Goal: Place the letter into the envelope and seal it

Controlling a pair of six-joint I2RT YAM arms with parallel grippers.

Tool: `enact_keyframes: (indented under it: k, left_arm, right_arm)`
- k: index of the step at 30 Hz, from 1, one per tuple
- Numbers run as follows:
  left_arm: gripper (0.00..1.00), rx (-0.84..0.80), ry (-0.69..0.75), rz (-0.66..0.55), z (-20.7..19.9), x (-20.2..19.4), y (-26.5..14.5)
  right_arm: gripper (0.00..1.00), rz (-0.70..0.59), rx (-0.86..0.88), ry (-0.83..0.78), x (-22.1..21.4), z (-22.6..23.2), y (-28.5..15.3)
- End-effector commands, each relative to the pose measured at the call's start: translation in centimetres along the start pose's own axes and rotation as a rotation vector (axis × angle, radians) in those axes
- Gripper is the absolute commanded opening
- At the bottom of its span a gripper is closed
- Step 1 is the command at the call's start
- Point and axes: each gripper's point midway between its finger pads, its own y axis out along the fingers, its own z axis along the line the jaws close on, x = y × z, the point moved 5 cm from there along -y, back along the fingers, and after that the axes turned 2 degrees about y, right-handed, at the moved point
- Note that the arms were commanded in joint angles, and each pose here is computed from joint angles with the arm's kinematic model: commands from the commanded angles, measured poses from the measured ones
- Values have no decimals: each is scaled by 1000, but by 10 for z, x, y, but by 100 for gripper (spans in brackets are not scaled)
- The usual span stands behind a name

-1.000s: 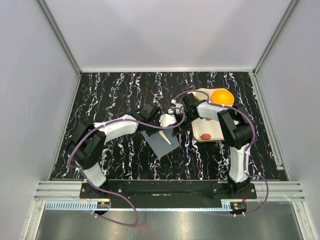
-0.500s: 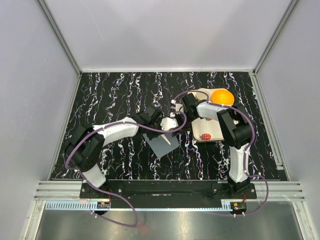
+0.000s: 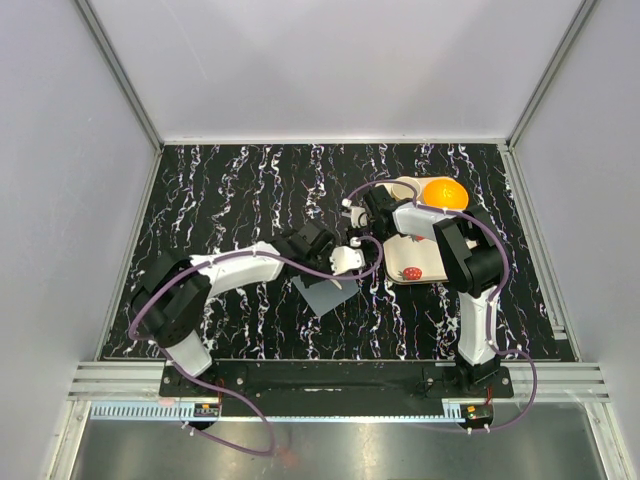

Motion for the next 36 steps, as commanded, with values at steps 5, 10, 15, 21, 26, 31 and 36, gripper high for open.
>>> enact_keyframes:
  k: [5,10,15,21,26,31,36]
  left_arm:
    - [0,60,-119,53,49,-24,-7]
    - [0,44,-65,62,41,-24,-3]
    - [0,-43,-27,17,-5,-6,-5]
    - [0,-27,-70,43,7,-21,-5]
    - [0,27,-105,58,41,-24,-4]
    - [0,-37,-16,19,3,-6,-5]
    - [0,-74,-17,8,-19,-3,-10]
  right_arm:
    - [0,2,-23,-24,4,-2,4]
    - [0,2,-23,-24,4,-2,4]
    - [0,3,-23,-24,4,-3,4]
    - [0,1,-21,-27,5,-2,4]
    - [0,1,-21,-27,5,-2,4]
    - [0,1,-24,-25,5,-2,4]
    - [0,1,-24,-27,5,-2,4]
